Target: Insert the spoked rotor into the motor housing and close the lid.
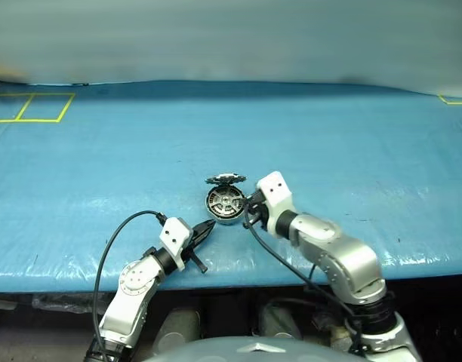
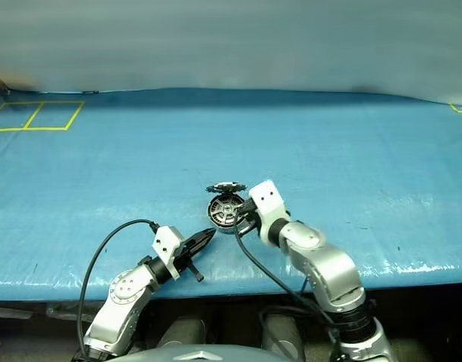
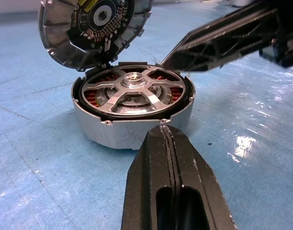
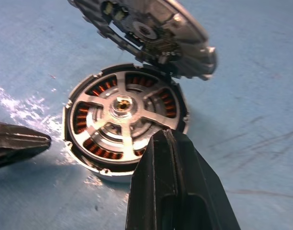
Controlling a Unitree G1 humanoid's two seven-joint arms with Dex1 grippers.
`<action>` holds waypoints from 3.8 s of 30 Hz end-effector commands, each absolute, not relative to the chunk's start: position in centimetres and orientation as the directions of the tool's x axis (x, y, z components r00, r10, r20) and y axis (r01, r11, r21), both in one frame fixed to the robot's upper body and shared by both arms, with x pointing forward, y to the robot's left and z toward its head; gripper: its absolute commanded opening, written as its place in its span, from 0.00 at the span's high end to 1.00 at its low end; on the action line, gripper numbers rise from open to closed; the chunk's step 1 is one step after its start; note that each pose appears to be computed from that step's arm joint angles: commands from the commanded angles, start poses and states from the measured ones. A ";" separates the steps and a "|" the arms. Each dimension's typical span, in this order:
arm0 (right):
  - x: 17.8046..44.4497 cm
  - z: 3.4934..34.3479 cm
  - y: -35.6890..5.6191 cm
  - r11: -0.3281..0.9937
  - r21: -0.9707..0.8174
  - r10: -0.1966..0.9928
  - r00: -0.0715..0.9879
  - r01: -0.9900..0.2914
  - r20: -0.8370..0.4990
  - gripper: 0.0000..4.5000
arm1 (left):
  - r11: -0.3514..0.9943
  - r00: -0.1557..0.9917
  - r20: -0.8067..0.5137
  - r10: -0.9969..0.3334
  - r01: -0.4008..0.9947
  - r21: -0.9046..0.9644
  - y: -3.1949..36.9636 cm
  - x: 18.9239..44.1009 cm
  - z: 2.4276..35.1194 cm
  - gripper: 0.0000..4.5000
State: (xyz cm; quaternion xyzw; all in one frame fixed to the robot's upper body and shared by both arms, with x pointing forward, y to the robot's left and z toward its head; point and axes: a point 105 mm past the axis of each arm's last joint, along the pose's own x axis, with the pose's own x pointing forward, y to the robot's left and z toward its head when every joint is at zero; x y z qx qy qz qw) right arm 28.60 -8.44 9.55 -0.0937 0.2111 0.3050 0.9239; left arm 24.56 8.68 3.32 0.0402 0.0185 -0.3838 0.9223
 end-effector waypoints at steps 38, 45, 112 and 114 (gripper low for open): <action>29.3 9.3 -2.0 0.477 0.511 0.878 0.365 -0.716 -0.309 1.00 | 0.687 0.687 -0.048 -0.725 0.726 0.027 7.8 24.0 3.5 1.00; 28.3 9.5 -1.4 0.484 0.536 0.873 0.429 -0.692 -0.234 1.00 | 0.683 0.684 -0.054 -0.728 0.729 0.029 7.8 23.8 3.4 1.00; 30.8 8.8 -3.9 0.464 -0.224 0.815 0.512 -0.857 -0.270 0.99 | 0.685 0.685 -0.047 -0.727 0.728 0.027 7.7 24.0 3.2 1.00; 30.8 8.9 -3.9 0.470 -0.218 0.814 0.516 -0.855 -0.267 0.99 | 0.684 0.685 -0.046 -0.727 0.729 0.028 7.7 24.0 3.2 1.00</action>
